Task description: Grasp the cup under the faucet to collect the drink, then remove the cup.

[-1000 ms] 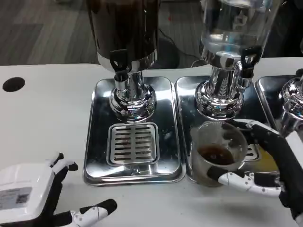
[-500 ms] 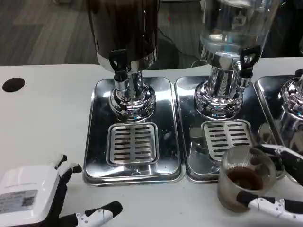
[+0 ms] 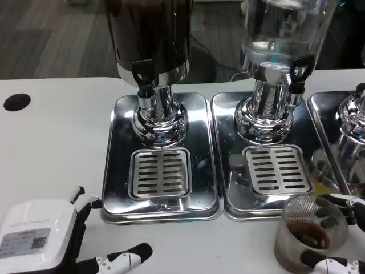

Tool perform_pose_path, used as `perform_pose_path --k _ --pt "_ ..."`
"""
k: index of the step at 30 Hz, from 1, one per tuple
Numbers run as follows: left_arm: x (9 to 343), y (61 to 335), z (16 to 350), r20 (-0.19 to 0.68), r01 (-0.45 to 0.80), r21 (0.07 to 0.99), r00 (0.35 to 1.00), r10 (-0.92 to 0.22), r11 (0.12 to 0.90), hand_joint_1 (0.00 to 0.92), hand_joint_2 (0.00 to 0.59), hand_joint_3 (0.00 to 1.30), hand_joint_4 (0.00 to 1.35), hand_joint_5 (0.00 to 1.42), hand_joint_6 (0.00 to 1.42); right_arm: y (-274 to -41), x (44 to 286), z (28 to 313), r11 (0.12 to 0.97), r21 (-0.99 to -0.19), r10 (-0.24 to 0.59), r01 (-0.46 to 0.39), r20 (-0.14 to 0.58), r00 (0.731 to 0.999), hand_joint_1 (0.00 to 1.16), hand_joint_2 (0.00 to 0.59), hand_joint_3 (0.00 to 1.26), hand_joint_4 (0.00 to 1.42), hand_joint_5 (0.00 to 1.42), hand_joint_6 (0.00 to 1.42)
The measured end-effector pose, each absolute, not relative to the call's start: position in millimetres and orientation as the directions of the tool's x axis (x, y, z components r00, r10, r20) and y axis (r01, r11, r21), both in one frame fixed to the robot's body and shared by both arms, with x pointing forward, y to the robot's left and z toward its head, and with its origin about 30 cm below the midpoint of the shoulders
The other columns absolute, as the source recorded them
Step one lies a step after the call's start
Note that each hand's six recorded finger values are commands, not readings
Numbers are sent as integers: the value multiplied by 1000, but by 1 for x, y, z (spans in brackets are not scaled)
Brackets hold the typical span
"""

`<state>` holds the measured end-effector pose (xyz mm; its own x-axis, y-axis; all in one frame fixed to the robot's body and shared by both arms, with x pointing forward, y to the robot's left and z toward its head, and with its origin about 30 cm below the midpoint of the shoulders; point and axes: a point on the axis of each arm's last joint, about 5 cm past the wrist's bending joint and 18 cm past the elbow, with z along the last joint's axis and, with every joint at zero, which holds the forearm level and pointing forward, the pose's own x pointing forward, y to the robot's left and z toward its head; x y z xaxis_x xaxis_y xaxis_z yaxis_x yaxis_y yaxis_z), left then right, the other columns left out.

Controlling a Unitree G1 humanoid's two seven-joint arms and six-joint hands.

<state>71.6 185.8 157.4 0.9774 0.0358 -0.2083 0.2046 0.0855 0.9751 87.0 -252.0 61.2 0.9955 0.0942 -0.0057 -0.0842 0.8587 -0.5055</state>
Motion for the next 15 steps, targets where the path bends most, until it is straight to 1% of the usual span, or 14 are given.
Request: perform_pose_path --k 6,10,15 --pt "69 186 157 -216 212 973 975 44 88 0 85 300 133 208 489 -254 83 58 857 -508 106 -84 15 994 711 106 417 438 415 179" --pt "68 187 158 -214 209 974 975 53 87 0 85 300 133 208 489 -254 82 57 854 -512 115 -92 13 993 711 106 391 410 398 148" --pt "67 189 159 -213 207 974 975 63 88 0 84 300 133 208 489 -253 81 56 844 -526 130 -106 10 991 711 106 375 404 387 142"
